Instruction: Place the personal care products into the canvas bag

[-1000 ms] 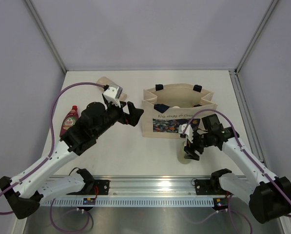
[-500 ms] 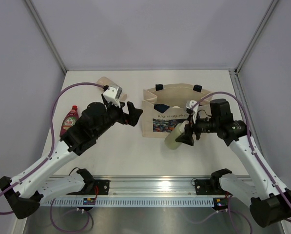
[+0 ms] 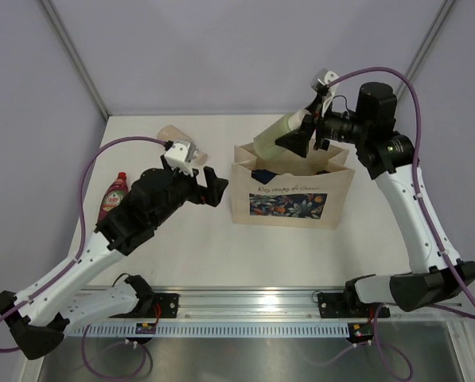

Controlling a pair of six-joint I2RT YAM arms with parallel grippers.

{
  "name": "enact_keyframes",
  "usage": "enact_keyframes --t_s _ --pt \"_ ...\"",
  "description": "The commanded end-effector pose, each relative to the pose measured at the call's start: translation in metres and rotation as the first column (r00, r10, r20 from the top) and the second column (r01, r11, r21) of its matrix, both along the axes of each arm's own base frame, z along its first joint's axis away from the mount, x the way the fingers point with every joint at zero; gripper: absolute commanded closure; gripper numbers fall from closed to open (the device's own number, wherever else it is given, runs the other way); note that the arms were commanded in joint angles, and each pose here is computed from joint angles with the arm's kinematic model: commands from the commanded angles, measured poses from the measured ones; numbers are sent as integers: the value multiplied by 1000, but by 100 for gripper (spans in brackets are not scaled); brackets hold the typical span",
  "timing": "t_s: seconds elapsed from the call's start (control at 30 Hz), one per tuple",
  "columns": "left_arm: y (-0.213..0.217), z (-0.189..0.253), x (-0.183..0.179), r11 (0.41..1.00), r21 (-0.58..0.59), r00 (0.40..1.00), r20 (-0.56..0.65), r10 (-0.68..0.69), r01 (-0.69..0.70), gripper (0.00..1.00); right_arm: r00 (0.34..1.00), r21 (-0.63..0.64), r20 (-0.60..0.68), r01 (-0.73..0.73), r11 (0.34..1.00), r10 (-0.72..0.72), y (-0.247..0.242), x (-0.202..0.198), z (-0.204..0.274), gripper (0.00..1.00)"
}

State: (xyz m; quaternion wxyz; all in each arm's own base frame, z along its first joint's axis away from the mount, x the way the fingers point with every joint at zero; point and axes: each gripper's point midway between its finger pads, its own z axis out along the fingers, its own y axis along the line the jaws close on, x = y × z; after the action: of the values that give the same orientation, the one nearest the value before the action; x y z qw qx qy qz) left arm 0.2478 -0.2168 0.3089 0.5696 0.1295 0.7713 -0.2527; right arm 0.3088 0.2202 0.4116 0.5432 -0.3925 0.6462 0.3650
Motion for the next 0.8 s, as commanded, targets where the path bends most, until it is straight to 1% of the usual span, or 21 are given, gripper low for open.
enact_keyframes --t_s 0.0,0.07,0.2,0.23,0.27,0.37,0.43,0.5,0.57,0.6,0.63,0.7,0.73,0.77 --pt "13 21 0 997 -60 997 46 54 -51 1 994 8 46 95 995 -95 -17 37 8 100" --pt "16 18 -1 996 -63 997 47 65 -62 1 993 -24 36 112 993 -111 -21 45 -6 100" --pt "19 11 0 995 -56 996 41 79 -77 1 994 -71 -37 102 992 -105 -21 45 -40 100" --pt "19 9 1 996 -50 996 36 79 -77 1 995 -89 -55 80 993 -85 -14 42 -50 100" --pt "18 8 2 996 -47 996 34 77 -75 1 995 -134 -53 77 988 -85 -11 42 -66 100" --pt "16 4 7 996 -34 996 26 81 -80 1 995 -196 -85 44 980 -62 9 37 -101 100" --pt "16 5 10 995 -37 996 21 90 -89 1 994 -208 -87 54 977 -74 20 43 -115 100" --pt "15 3 13 994 -50 995 2 102 -102 1 986 -187 -105 109 976 -130 29 53 -123 100" --pt "13 1 15 991 -73 994 -8 108 -108 1 964 -165 -178 171 971 -200 39 61 -141 100" --pt "12 -1 15 990 -92 994 -19 110 -112 1 958 -126 -164 215 968 -234 44 70 -135 100" --pt "11 -1 16 988 -107 994 -20 112 -113 1 919 -126 -207 314 941 -334 42 83 -145 100" --pt "11 -9 16 984 -128 992 -41 122 -126 1 860 -103 -260 428 898 -439 49 95 -149 100" --pt "11 -9 16 982 -139 991 -42 124 -129 1 826 -106 -315 459 882 -467 52 101 -162 100" --pt "12 -13 17 981 -139 990 -51 130 -136 1 824 -100 -338 449 888 -455 57 101 -168 100"
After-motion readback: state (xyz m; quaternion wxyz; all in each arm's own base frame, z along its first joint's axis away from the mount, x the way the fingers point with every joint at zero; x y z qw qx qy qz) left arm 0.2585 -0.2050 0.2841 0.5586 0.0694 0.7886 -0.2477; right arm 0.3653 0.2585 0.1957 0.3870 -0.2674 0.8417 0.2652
